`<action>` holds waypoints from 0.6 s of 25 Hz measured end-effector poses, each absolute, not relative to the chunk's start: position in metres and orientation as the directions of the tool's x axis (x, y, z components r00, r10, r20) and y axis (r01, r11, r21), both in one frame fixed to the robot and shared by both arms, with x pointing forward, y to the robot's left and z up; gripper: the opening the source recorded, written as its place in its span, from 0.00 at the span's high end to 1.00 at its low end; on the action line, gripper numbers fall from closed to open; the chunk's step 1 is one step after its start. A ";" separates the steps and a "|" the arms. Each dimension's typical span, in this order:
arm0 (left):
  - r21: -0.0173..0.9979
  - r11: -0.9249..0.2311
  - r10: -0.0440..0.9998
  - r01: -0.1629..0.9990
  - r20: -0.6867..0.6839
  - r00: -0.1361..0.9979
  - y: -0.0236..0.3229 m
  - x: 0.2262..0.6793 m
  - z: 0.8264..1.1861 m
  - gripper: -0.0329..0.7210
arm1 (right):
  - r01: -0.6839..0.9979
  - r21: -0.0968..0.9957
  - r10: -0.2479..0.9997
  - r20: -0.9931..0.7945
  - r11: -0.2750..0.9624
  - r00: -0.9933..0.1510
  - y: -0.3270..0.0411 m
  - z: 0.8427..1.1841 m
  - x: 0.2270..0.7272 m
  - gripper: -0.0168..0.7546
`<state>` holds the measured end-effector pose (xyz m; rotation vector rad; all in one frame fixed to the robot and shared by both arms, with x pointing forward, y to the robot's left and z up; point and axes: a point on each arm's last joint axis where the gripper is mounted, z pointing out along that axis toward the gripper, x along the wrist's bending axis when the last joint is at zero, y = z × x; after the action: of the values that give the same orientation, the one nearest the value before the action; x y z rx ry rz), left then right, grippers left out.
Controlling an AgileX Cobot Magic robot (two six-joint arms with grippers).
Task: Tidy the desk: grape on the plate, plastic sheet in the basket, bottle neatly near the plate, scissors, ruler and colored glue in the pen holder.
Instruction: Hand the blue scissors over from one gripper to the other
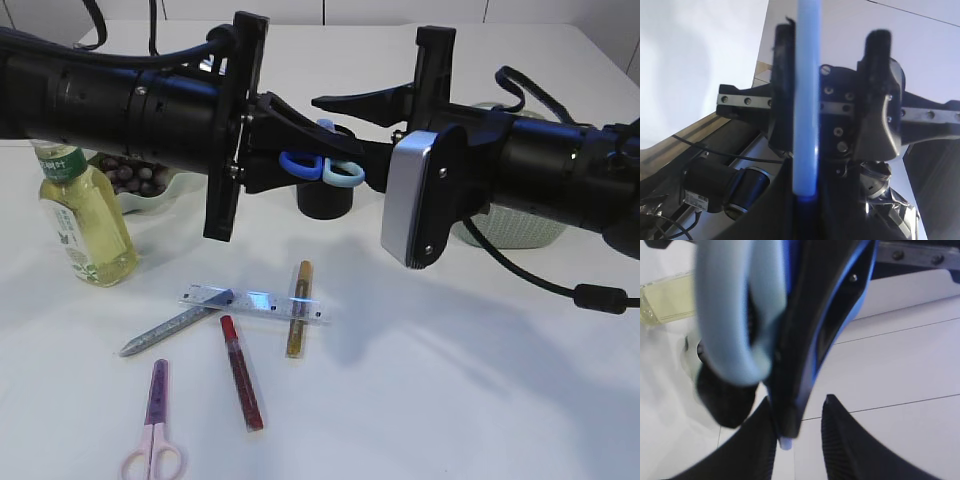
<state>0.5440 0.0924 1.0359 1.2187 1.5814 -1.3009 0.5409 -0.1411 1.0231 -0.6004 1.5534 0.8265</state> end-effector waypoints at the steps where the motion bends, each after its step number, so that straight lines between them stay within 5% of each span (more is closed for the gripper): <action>1: -0.273 0.034 0.210 0.961 -0.938 -0.274 0.092 0.544 1.036 0.90 | -0.774 0.166 0.078 -0.986 0.611 -0.150 -0.141 1.023 0.541 0.65; 15: -0.269 0.034 0.209 0.963 -0.940 -0.270 0.092 0.544 1.037 0.90 | -0.780 0.159 0.069 -0.987 0.606 -0.147 -0.141 1.023 0.540 0.72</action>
<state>0.5445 0.0923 1.0368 1.2206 1.5765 -1.2979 0.5402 -0.1406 1.0227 -0.6168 1.5519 0.8259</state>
